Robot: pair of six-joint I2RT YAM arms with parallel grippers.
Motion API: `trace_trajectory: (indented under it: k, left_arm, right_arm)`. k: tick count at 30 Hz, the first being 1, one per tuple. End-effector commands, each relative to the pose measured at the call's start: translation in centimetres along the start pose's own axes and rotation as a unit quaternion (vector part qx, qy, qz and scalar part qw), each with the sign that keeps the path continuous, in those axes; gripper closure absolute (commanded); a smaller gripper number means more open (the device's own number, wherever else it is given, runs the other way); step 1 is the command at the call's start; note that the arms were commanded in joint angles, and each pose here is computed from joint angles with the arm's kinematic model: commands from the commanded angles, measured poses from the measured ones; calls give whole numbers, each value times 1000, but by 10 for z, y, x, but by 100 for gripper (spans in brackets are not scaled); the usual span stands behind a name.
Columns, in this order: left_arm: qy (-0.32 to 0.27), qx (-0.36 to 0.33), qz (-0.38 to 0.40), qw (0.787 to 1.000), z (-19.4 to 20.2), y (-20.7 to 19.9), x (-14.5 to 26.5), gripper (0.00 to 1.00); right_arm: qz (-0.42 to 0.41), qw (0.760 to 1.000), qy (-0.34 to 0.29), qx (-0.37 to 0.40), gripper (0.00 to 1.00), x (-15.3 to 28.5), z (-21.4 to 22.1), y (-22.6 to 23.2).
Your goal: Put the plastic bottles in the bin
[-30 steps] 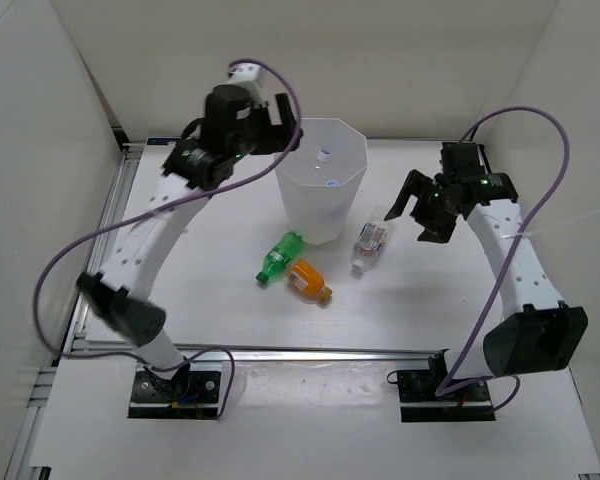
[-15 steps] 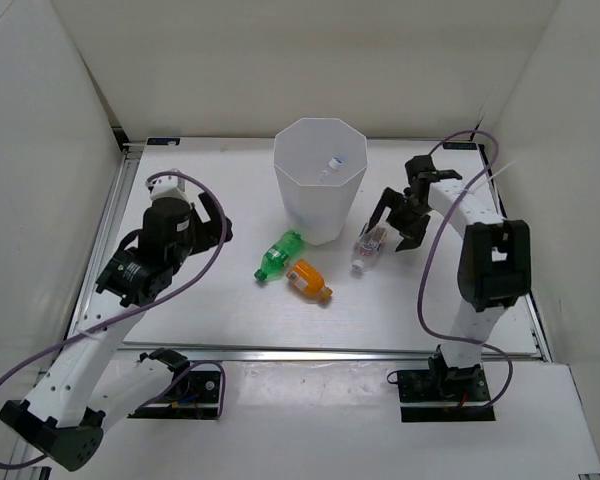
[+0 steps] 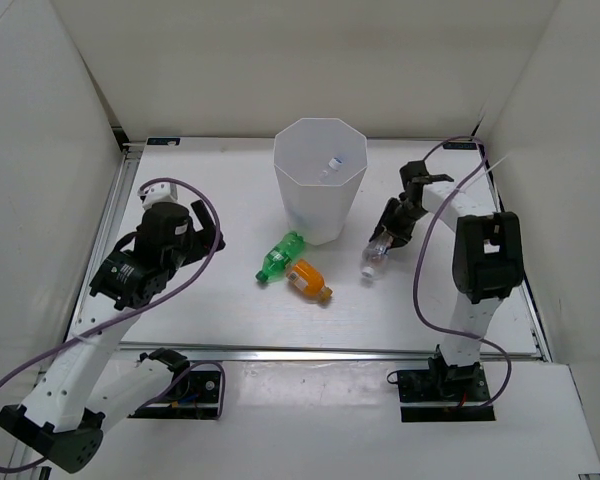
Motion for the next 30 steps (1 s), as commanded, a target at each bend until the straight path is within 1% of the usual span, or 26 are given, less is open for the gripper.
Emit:
trace_trajectory:
  k: [1, 2, 4, 5, 6, 7, 8, 9, 10, 12, 13, 14, 15, 16, 17, 18, 19, 20, 21, 22, 23, 24, 26, 27, 29, 30]
  left_arm:
    - [4, 12, -21, 1000, 0, 3, -4, 0]
    - [9, 9, -23, 1000, 4, 3, -6, 0]
    - [18, -3, -27, 999, 8, 4, -10, 0]
    - [18, -8, -26, 999, 7, 3, -13, 0]
    - [18, -8, -26, 999, 7, 3, -13, 0]
    - [27, -12, -30, 999, 12, 3, -18, 0]
    - [32, -15, -40, 999, 12, 3, -22, 0]
    - [38, -23, -37, 998, 14, 2, -24, 0]
    - [43, -34, -33, 998, 15, 0, -30, 0]
    - [57, -49, -9, 997, 20, -7, -37, 0]
    - [62, -56, 1, 996, 23, -10, -42, 0]
    - [68, -72, 12, 995, 27, -14, -51, 0]
    - [75, -71, 27, 994, 28, -19, -53, 0]
    - [89, -80, 23, 993, 34, -20, -62, 0]
    - [93, -80, 28, 992, 34, -22, -66, 0]
    - [99, -82, 26, 991, 36, -23, -69, 0]
    - [100, -83, 26, 991, 36, -24, -72, 0]
    - [110, -90, 23, 990, 40, -25, -77, 0]
    - [106, -89, 24, 990, 38, -25, -78, 0]
    - [106, -89, 24, 990, 38, -27, -82, 0]
    - [106, -95, 25, 989, 38, -26, -82, 0]
    - [106, -95, 25, 990, 38, -28, -85, 0]
    - [107, -100, 30, 989, 41, -29, -90, 0]
    - [109, -105, 37, 988, 41, -30, -90, 0]
    - [114, -112, 54, 986, 48, -36, -94, 0]
    - [121, -120, 61, 984, 51, -38, -99, 0]
  right_arm:
    - [32, 999, -30, 2, 67, 20, 5, -24]
    - [19, 998, -53, 2, 69, 42, 6, -24]
    - [-1, 997, -78, 5, 72, 69, 10, -23]
    - [-39, 993, -113, 17, 72, 101, 16, -16]
    - [-70, 987, -142, 18, 72, 123, 15, -9]
    - [-96, 981, -166, 26, 70, 142, 16, -2]
    - [-140, 972, -186, 35, 70, 172, 24, 7]
    - [-167, 965, -197, 39, 68, 190, 26, 16]
    - [-210, 951, -218, 56, 68, 222, 26, 34]
    - [-257, 937, -224, 72, 68, 254, 29, 54]
    - [-274, 934, -213, 81, 68, 259, 29, 69]
    - [-308, 918, -230, 100, 68, 288, 32, 86]
    - [-323, 911, -230, 112, 68, 296, 33, 98]
    - [-321, 914, -215, 122, 68, 288, 32, 113]
    - [-329, 909, -221, 130, 68, 293, 31, 125]
    - [-354, 894, -232, 148, 68, 313, 38, 140]
    - [-351, 898, -222, 146, 68, 300, 30, 154]
    - [-356, 895, -221, 152, 63, 300, 29, 163]
    - [-363, 893, -216, 157, 61, 299, 32, 173]
    - [-367, 890, -220, 160, 57, 295, 27, 185]
    - [-367, 891, -218, 155, 51, 292, 23, 190]
    - [-364, 893, -210, 158, 38, 278, 20, 198]
    - [-368, 897, -192, 154, 23, 269, 22, 204]
    - [-370, 896, -189, 156, 11, 269, 23, 204]
    - [-366, 897, -186, 167, 1, 266, 27, 203]
    - [-359, 897, -194, 169, 1, 271, 31, 195]
Point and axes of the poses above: each gripper's point midway between its finger pads, its own x axis back along the fingers, its own y axis along the line the jaws close on, z = x × y, the point moved 6 cm from there along x, back along the fingers, and after that the axes turned 15 degrees about -x, right-handed, at the moved point
